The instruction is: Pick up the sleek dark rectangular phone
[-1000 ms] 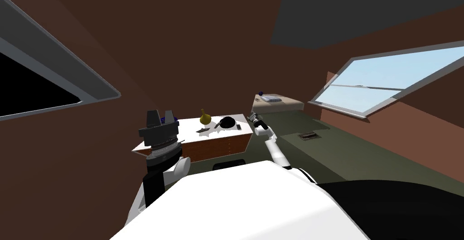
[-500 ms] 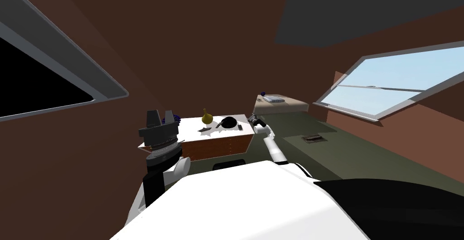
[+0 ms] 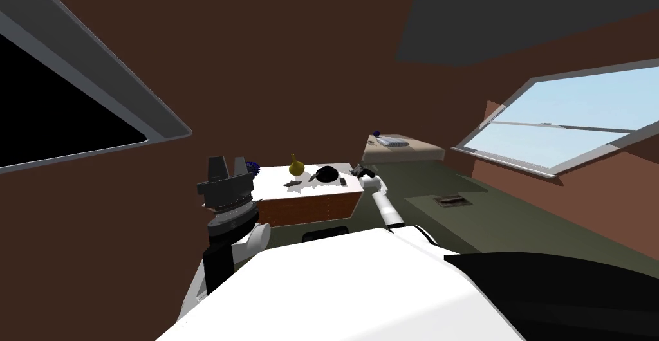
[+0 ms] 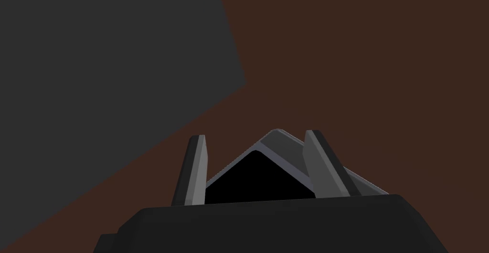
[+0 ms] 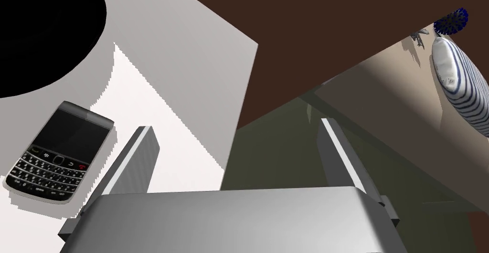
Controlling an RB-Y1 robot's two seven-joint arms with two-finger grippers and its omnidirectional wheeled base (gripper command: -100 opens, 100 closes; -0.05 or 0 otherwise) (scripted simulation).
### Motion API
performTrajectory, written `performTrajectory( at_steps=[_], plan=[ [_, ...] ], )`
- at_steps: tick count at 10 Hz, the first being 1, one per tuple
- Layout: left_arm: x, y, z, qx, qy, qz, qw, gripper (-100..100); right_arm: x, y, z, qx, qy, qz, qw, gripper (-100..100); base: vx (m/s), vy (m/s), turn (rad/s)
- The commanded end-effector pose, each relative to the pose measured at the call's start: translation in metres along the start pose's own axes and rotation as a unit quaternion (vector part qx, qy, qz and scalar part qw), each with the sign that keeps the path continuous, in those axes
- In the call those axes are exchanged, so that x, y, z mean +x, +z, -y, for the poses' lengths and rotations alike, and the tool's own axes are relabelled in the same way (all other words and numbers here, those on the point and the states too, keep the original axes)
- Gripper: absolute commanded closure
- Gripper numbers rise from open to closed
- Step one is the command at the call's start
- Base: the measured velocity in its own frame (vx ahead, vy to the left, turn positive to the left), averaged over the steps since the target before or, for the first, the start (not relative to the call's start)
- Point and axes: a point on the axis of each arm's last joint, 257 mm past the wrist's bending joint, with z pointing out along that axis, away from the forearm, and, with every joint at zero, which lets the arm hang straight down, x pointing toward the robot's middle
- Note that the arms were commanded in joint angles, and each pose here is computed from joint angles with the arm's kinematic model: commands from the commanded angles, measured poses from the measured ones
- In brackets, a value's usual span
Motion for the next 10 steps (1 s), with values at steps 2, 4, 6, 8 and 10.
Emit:
performTrajectory(
  at_steps=[2,4,6,8,10],
  plan=[
    [0.0,0.0,0.0,0.0,0.0,0.0,1.0,0,-0.016,0.008,0.009,0.024,0.033,0.038,0.9984,-100,0.011,0.006,0.068],
    [0.0,0.0,0.0,0.0,0.0,0.0,1.0,0,-0.03,0.013,0.019,0.043,0.06,0.069,0.9949,-100,0.012,0.007,0.063],
    [0.0,0.0,0.0,0.0,0.0,0.0,1.0,0,-0.043,0.016,0.028,0.059,0.086,0.1,0.9895,-100,0.015,0.008,0.06],
    [0.0,0.0,0.0,0.0,0.0,0.0,1.0,0,-0.057,0.018,0.039,0.074,0.111,0.131,0.9823,-100,0.017,0.007,0.05],
    [0.0,0.0,0.0,0.0,0.0,0.0,1.0,0,-0.069,0.019,0.049,0.088,0.134,0.162,0.9736,-100,0.018,0.007,0.05]
  ],
)
